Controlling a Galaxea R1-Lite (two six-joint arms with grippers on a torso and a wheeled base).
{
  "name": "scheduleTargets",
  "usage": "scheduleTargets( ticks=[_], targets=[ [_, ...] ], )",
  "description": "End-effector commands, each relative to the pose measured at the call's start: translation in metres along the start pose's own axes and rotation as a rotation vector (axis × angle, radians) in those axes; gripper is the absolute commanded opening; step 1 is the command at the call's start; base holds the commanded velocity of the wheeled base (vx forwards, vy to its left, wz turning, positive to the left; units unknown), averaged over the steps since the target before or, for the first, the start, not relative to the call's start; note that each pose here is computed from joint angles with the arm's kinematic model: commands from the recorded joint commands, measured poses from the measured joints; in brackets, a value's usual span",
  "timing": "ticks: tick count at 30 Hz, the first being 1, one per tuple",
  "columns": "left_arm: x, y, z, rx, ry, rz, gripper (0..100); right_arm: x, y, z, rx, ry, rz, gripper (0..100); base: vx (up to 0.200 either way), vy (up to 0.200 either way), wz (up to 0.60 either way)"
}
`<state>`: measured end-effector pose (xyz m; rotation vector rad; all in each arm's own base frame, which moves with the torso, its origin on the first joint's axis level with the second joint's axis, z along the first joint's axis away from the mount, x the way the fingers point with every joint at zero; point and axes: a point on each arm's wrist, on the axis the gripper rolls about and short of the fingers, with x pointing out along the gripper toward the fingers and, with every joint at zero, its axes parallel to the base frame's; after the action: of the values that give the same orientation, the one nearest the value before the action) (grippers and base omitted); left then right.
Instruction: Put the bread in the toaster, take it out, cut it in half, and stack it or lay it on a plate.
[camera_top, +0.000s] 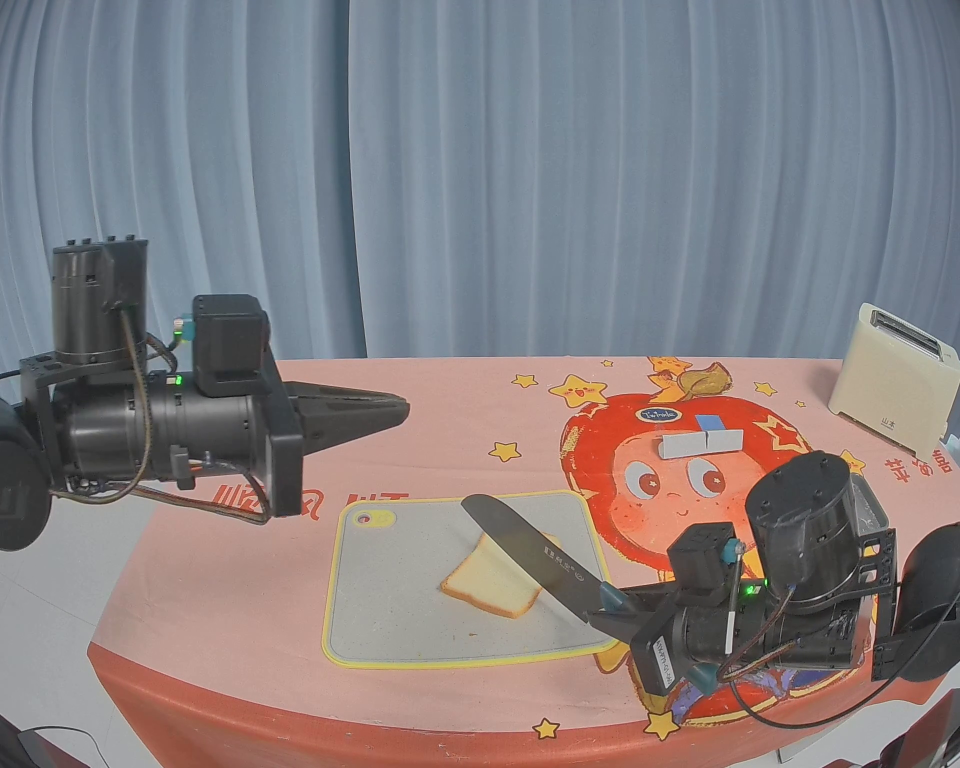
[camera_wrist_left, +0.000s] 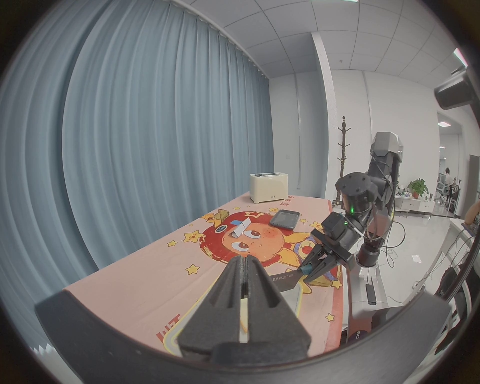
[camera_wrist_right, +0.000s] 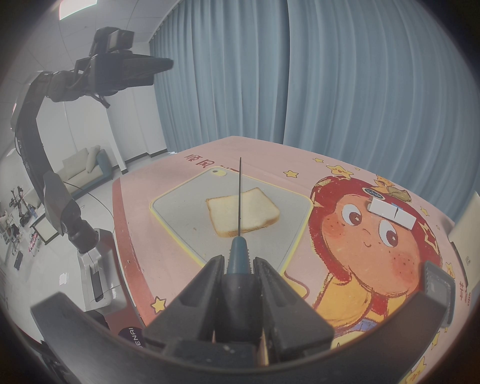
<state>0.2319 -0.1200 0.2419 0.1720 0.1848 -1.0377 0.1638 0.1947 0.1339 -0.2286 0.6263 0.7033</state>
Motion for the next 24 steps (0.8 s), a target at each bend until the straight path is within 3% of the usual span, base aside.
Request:
scheduleTargets(
  ticks=[1,7,18,24],
  targets=[
    [0.025,0.012,-0.008,-0.031,0.038,-0.018,0,0.003,-0.002,0.001,0.005,0.002,-0.006,0,0.0,0.0,0.0],
    [0.04,0.009,-0.005,-0.029,0.042,-0.053,0,0.004,-0.002,0.004,0.009,-0.002,-0.004,0,0.0,0.0,0.0],
    [0.063,0.016,-0.02,-0.06,0.091,-0.072,0,0.007,0.0,0.006,0.005,-0.004,-0.003,0,0.0,0.0,0.0],
    [0.067,0.018,-0.02,-0.056,0.088,-0.075,0,0.007,0.0,0.007,0.009,-0.006,-0.004,0,0.0,0.0,0.0]
  ],
)
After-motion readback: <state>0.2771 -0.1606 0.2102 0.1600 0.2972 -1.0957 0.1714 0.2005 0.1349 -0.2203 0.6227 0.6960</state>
